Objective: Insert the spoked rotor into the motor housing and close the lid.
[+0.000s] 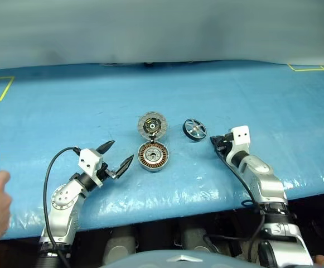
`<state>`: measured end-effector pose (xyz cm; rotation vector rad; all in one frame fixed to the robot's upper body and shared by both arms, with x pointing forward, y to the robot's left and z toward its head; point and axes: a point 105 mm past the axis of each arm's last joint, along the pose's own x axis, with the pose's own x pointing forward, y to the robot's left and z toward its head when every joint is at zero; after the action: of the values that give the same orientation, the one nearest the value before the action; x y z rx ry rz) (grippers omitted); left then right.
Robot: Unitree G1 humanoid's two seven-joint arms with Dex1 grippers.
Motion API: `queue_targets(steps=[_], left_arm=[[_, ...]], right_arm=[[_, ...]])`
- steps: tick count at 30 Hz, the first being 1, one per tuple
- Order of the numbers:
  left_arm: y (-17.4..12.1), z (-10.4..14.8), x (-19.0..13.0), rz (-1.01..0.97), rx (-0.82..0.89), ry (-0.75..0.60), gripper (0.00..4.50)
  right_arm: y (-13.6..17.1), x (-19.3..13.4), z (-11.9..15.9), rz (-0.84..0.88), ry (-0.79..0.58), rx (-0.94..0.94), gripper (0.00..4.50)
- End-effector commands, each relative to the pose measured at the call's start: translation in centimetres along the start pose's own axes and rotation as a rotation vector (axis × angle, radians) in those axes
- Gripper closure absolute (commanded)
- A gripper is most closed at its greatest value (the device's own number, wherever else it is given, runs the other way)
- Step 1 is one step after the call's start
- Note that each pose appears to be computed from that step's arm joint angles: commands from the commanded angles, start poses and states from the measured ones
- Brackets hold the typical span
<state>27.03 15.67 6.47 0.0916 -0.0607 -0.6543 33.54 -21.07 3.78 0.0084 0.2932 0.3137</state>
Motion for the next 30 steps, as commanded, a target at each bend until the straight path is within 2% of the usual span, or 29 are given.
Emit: queue_targets(steps=[1, 4, 9, 15, 23, 30], left_arm=[[0.0, 0.4, -0.2, -0.023, 0.009, -0.012, 0.0], [-0.3, 0.1, -0.4, -0.051, -0.002, -0.003, 0.0], [-0.5, 0.0, -0.4, -0.079, -0.009, 0.0, 0.0], [-1.0, -0.1, -0.6, -0.108, -0.023, -0.002, 0.0], [-1.1, -0.3, -0.7, -0.105, -0.018, 0.003, 0.0], [-1.2, -0.5, -0.7, -0.098, -0.015, 0.008, 0.0]], right_arm=[[2.9, -2.0, 1.1, 0.186, -0.006, -0.059, 3.86], [7.9, -4.3, 0.7, 0.506, 0.043, -0.12, 3.86], [12.1, -4.8, 1.9, 0.698, 0.011, -0.16, 3.86], [15.1, -3.1, 4.0, 0.752, -0.074, -0.235, 3.86], [16.1, -0.4, 3.7, 0.733, -0.06, -0.3, 3.86], [17.7, 0.5, 3.4, 0.769, -0.055, -0.306, 3.86]])
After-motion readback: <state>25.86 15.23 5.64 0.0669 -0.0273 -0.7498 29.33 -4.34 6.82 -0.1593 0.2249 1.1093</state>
